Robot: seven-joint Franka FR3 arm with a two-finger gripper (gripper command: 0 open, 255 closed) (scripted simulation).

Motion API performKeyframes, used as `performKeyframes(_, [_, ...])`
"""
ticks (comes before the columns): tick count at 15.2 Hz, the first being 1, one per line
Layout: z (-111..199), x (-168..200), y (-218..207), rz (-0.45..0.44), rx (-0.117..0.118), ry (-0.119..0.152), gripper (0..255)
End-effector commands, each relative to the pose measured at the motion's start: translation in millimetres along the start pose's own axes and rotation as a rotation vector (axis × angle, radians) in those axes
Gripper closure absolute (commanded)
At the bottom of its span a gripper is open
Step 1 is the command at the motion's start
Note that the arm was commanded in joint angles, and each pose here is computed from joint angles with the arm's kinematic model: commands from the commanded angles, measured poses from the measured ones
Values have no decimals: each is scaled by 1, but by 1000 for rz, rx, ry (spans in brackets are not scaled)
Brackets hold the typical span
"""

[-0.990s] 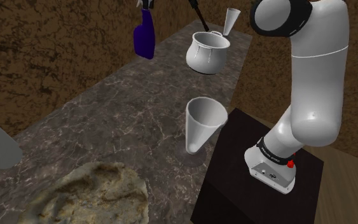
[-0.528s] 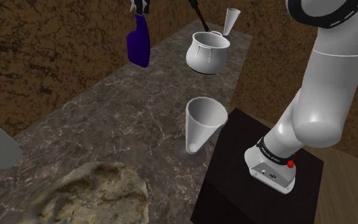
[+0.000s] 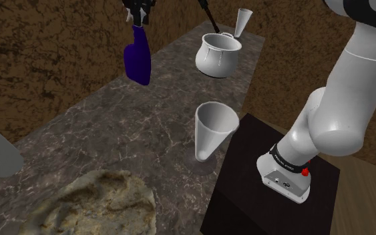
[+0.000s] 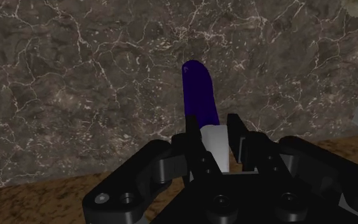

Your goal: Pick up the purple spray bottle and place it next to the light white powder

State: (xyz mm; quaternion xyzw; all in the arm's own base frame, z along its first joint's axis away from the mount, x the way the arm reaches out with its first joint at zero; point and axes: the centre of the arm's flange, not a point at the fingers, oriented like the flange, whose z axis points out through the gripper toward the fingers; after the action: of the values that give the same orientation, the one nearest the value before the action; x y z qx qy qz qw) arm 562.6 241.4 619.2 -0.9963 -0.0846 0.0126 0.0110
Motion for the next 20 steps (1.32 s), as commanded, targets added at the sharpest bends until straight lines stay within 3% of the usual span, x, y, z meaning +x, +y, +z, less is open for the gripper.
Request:
performKeyframes(1, [0, -14, -27, 1, -1, 0, 255])
performKeyframes(17, [6, -109, -214, 1, -1, 0, 255])
performKeyframes(20, [22, -108, -214, 1, -1, 0, 255])
